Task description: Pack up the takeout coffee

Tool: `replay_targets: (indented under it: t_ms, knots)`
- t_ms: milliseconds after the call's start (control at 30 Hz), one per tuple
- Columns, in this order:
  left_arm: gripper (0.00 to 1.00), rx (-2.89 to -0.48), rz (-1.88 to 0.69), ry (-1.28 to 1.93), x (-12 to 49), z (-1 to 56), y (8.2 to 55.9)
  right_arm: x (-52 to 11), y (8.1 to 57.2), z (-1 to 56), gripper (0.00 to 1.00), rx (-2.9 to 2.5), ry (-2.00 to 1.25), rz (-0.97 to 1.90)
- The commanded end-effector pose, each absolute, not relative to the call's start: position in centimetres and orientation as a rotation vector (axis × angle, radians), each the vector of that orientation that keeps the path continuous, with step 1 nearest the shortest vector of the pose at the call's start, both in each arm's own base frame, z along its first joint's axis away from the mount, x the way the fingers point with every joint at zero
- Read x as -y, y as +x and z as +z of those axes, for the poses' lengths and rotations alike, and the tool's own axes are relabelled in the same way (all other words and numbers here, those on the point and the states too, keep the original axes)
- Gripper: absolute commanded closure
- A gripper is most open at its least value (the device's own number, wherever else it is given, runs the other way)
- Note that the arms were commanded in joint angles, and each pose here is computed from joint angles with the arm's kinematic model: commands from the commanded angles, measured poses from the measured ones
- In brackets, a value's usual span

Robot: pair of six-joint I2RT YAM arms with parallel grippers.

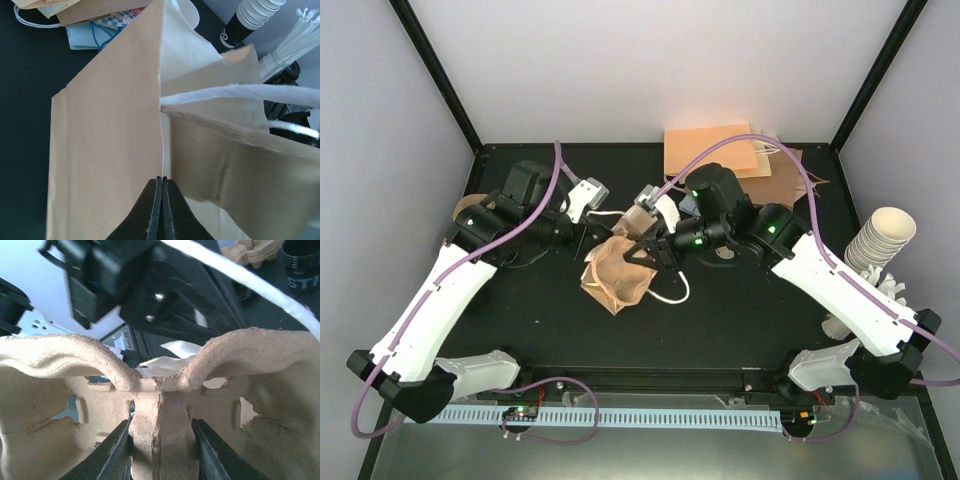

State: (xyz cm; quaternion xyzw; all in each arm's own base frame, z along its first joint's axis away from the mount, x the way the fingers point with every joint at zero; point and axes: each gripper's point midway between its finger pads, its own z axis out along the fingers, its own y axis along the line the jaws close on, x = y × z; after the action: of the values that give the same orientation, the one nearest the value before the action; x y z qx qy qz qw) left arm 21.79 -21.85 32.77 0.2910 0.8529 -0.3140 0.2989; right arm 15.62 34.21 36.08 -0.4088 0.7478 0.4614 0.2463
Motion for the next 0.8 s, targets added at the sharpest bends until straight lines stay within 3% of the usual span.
replay_targets:
  t_ms: [0, 767]
  knots:
    - [0.98, -2.184, -0.870, 0.838, 22.2, 34.0, 20.8, -33.5, 17.5, 34.4, 0.67, -2.090, -1.110, 1.104]
    - [0.98, -2.236, -0.873, 0.882, 22.4, 32.3, 20.0, -29.5, 23.0, 29.4, 0.68, -2.207, -0.927, 0.495]
